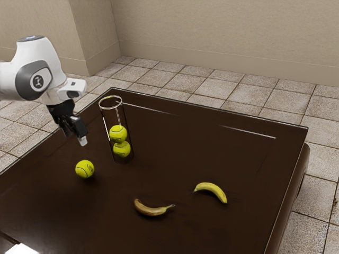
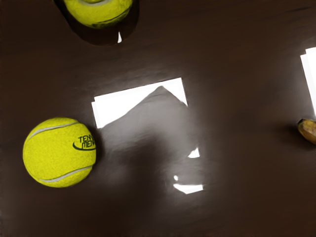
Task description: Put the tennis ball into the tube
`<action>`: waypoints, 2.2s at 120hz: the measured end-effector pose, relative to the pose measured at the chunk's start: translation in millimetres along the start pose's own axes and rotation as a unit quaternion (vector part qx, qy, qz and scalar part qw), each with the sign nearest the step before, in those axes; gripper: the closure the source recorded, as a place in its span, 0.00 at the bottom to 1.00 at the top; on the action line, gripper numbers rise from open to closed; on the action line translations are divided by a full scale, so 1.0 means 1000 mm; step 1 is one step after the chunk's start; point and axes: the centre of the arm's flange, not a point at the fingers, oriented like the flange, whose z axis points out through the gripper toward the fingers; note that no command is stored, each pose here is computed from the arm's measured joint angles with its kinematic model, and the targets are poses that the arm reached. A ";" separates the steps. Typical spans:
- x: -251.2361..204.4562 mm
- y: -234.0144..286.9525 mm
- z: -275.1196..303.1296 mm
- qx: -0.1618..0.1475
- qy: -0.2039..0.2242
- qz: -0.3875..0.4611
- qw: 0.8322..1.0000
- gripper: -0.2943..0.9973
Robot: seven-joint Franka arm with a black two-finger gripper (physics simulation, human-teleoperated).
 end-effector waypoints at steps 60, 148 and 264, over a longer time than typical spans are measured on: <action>0.005 -0.005 -0.010 -0.001 0.010 0.018 1.000 0.24; 0.021 -0.093 0.159 -0.010 -0.073 -0.083 0.994 0.24; 0.037 -0.084 0.088 -0.016 -0.001 -0.054 0.998 0.61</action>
